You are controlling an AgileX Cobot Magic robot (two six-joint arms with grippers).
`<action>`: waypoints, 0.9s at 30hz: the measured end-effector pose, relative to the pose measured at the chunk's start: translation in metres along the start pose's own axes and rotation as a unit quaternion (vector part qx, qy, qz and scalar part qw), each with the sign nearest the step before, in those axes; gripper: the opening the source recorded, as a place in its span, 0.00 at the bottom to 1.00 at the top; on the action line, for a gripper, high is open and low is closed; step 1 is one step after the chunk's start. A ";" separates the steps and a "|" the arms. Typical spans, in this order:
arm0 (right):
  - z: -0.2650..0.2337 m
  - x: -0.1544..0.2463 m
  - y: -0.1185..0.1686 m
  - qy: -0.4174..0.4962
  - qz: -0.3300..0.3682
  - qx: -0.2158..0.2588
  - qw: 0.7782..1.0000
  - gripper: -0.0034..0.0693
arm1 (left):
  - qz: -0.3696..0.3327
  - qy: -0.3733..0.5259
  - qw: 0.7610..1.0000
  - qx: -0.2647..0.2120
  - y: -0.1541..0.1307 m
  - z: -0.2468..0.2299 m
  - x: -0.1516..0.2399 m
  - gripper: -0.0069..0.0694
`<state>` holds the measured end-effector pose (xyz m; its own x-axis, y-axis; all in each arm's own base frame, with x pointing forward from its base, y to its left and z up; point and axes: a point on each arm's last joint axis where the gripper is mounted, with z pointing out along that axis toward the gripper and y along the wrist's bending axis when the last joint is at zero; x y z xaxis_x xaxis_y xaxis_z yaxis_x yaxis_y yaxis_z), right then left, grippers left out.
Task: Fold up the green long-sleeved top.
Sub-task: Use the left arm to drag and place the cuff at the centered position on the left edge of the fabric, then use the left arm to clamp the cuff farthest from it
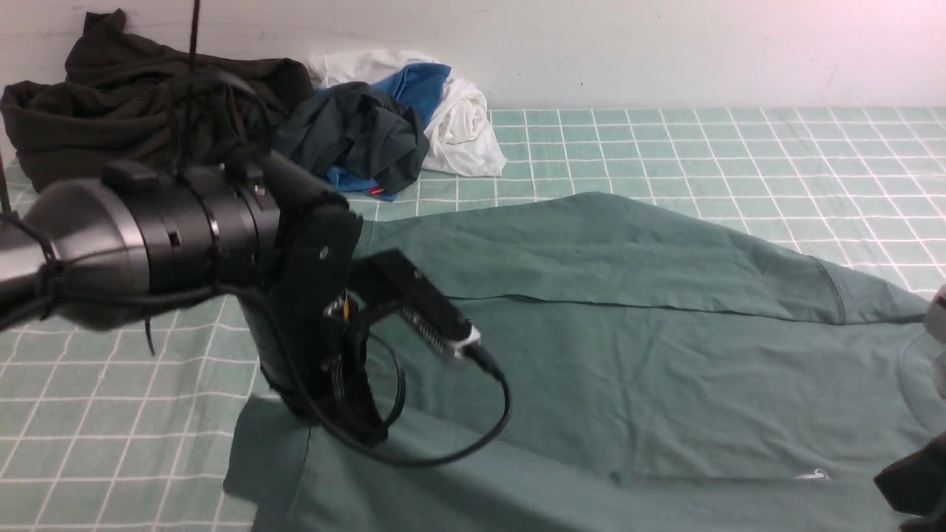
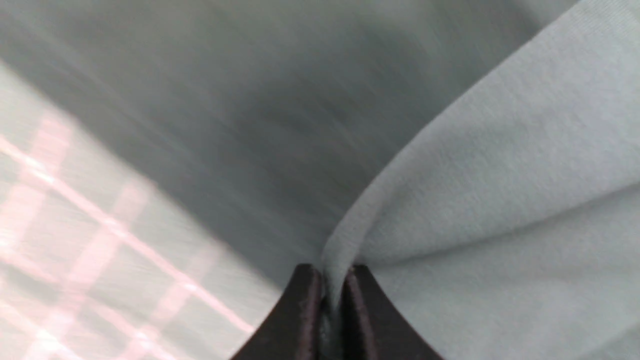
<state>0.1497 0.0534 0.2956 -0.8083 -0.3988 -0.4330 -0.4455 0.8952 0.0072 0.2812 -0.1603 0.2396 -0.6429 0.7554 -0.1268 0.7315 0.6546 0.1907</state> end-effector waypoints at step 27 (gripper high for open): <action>-0.001 -0.012 -0.012 -0.065 0.035 0.062 0.995 0.04 | -0.267 -0.063 0.960 -0.047 0.161 0.056 -0.080 0.72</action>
<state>0.1638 0.0473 0.3016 -0.7757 -0.3120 -0.5486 -0.3317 0.9411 -0.0663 0.4636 -0.1138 0.2260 -0.8838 0.3139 -0.3468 0.2774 0.9487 0.1516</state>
